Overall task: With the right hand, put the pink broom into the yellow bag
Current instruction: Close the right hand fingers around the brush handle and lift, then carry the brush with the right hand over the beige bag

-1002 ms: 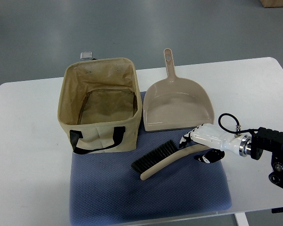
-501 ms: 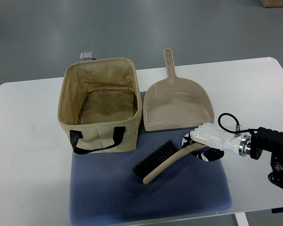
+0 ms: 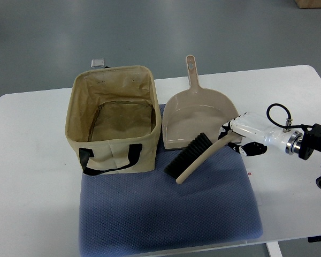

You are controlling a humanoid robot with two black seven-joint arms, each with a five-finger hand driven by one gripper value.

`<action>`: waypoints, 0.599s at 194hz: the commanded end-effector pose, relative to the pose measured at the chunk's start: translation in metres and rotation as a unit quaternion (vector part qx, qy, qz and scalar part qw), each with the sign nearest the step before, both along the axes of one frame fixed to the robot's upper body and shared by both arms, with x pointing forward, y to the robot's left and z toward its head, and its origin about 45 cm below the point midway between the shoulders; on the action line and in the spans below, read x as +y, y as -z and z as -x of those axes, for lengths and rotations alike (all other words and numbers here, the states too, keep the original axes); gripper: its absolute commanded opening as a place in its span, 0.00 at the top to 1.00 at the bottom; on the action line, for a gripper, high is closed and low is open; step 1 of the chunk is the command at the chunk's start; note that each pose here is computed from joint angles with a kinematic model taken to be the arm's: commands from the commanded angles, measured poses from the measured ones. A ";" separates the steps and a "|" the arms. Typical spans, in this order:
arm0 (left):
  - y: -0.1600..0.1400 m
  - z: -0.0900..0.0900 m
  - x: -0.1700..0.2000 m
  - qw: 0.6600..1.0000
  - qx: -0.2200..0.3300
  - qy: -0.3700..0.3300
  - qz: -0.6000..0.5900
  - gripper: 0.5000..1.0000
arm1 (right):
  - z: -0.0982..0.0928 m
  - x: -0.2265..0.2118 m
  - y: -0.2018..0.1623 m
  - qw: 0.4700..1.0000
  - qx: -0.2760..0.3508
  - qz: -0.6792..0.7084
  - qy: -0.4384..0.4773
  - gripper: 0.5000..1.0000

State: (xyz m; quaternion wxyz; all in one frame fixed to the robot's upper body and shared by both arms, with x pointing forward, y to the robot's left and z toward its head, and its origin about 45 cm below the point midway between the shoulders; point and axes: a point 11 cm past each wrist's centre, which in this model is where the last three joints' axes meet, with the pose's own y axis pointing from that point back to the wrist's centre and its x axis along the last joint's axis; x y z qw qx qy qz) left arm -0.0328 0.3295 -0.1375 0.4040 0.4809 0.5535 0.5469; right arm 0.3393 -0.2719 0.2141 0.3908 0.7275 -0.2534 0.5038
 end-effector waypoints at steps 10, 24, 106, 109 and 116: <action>0.000 0.000 0.000 1.000 0.000 0.000 0.001 0.00 | -0.026 -0.027 -0.043 0.998 -0.054 0.019 0.024 1.00; 0.000 0.000 0.000 1.000 0.000 0.000 0.000 0.00 | -0.035 -0.036 -0.064 0.996 -0.076 0.030 0.031 1.00; 0.000 0.000 0.000 1.000 0.000 0.000 0.000 0.00 | -0.091 -0.044 -0.182 0.983 -0.172 0.008 0.061 1.00; 0.000 -0.001 0.000 1.000 -0.001 0.000 0.000 0.00 | -0.092 -0.039 -0.185 0.983 -0.173 0.010 0.056 1.00; 0.000 0.000 0.000 1.000 0.000 0.000 0.000 0.00 | -0.095 -0.029 -0.190 0.983 -0.176 0.012 0.046 1.00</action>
